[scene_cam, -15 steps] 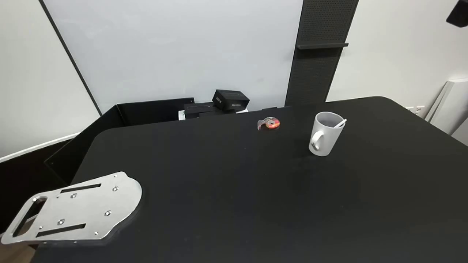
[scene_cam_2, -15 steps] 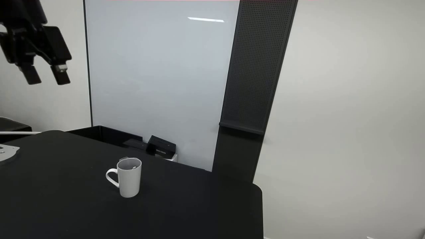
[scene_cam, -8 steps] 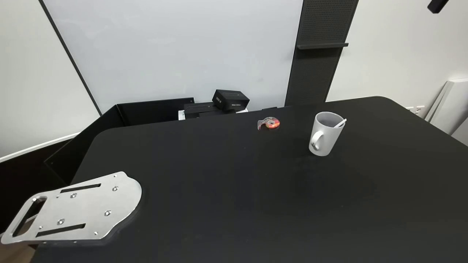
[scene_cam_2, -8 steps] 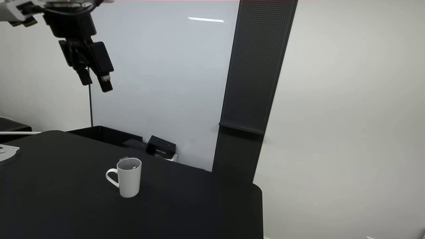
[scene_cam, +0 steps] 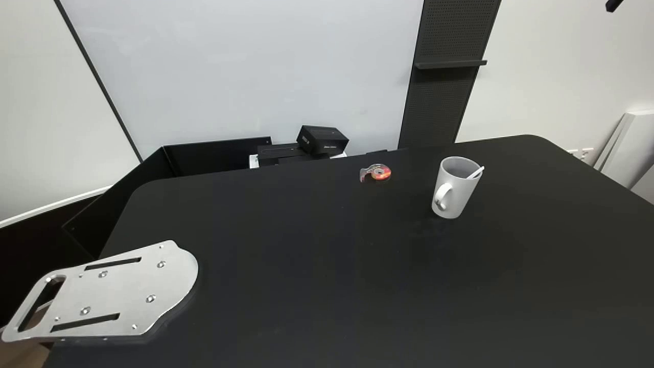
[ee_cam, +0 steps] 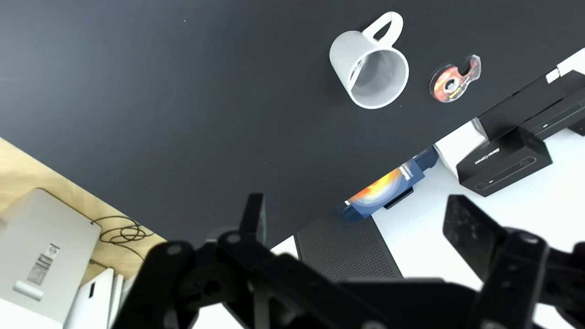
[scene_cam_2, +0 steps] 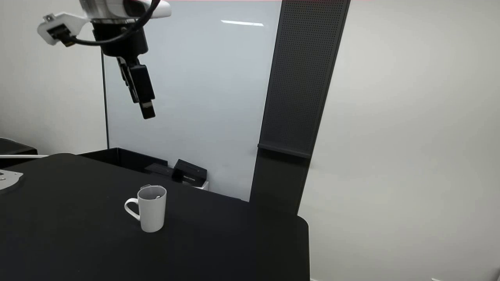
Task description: Remove the spoon from the mug and put it on the table
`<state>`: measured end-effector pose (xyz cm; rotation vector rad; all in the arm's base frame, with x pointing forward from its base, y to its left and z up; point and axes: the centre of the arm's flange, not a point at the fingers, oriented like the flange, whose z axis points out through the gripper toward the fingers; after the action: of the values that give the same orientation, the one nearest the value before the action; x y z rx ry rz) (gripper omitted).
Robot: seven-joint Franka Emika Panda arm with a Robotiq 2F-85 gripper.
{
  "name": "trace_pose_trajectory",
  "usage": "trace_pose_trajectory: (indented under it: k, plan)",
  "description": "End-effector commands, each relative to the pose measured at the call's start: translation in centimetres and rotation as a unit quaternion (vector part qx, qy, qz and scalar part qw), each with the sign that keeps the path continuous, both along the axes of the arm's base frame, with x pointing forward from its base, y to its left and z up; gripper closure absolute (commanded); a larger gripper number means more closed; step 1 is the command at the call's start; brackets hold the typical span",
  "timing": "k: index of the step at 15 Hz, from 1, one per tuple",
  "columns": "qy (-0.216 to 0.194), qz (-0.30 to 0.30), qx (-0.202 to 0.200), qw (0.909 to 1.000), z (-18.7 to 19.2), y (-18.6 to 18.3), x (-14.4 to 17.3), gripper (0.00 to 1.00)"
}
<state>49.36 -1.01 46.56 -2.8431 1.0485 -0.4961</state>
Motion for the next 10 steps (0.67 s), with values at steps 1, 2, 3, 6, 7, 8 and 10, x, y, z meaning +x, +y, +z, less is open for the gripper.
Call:
trace_pose_trajectory:
  k: [1,2,3,6,7,8,10]
  plan:
    - [-0.012,-0.083,0.048,0.9953,-0.3,-1.6,0.8,0.0]
    - [-0.012,-0.101,0.063,0.9928,-0.5,-2.1,0.9,0.0]
    - [-0.014,-0.119,0.078,0.9897,-0.8,-2.4,0.8,0.0]
    - [-0.045,-0.166,0.119,0.978,-0.6,-2.8,0.5,0.0]
    - [-0.024,-0.128,0.094,0.987,-0.7,-3.1,0.5,0.0]
    - [-0.031,-0.138,0.102,0.9847,-0.6,-3.2,0.6,0.0]
    - [-0.035,-0.146,0.108,0.9827,-0.6,-3.2,0.6,0.0]
